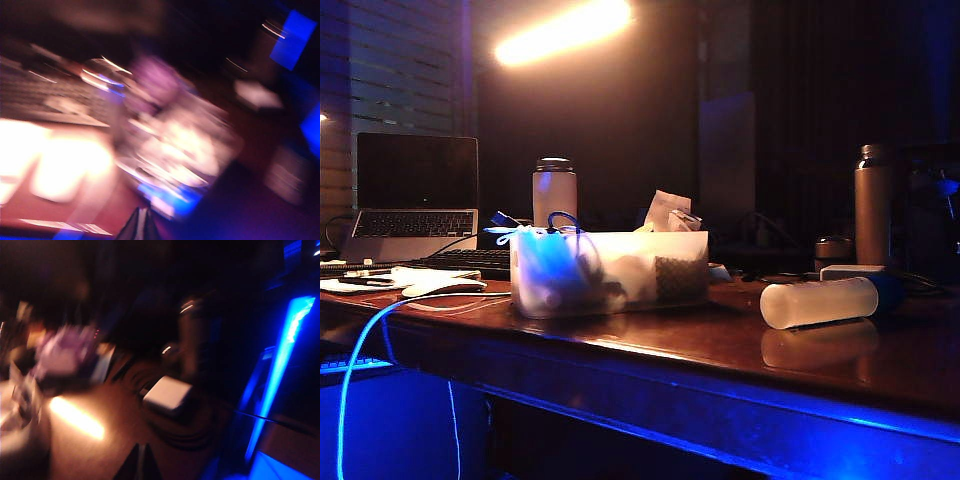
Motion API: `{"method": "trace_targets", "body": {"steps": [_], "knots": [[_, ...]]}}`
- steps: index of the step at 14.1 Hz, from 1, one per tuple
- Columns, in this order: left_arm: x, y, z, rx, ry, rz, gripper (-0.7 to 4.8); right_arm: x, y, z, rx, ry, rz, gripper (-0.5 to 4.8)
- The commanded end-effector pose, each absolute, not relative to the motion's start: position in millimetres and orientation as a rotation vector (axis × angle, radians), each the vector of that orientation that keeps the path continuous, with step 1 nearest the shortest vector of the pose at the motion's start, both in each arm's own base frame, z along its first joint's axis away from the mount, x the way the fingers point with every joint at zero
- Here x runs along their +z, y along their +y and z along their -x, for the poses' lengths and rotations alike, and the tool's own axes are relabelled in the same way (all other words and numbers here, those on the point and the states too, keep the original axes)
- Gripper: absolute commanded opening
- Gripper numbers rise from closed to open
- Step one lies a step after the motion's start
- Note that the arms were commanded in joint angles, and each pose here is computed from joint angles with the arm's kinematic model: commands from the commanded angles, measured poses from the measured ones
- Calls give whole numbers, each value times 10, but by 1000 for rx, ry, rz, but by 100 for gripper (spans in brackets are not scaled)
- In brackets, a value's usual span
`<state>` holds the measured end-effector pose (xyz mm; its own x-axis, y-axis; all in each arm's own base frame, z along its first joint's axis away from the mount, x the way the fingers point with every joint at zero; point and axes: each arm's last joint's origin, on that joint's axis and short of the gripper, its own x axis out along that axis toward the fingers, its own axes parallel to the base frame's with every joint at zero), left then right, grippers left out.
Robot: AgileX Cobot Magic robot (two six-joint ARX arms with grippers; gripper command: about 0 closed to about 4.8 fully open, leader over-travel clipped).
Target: Pick up the liquid glue and place it into the translucent box.
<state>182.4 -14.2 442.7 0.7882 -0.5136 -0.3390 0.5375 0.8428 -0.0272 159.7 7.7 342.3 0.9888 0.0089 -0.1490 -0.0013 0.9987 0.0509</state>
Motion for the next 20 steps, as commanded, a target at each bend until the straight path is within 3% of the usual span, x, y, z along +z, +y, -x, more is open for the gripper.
{"method": "trace_targets", "body": {"steps": [1,5,7,10,13,14,16,17,20], "knots": [[4604,-279,-1844,-661,386,-85,-3,3508,112,-2048,40,323,-38,-5],[4634,-414,-1820,-737,365,-103,-3,3410,166,-2675,113,647,4,-5],[4635,-416,-1818,-736,367,-96,-3,3122,187,-2923,259,794,344,-5],[4646,-417,-1823,-736,353,-99,-3,2815,182,-3024,383,954,584,-5],[4668,-418,-1833,-735,327,-105,-3,2746,256,-3042,501,958,778,-5],[4671,-425,-1829,-764,322,-99,-3,2750,336,-3046,567,919,896,76],[4675,-429,-1826,-782,317,-95,-3,2742,445,-3102,584,861,1007,325],[4677,-429,-1828,-781,314,-96,-3,2730,489,-3139,576,838,1021,347],[4686,-430,-1831,-781,304,-98,-3,2563,568,-3234,648,849,1089,347]]}}
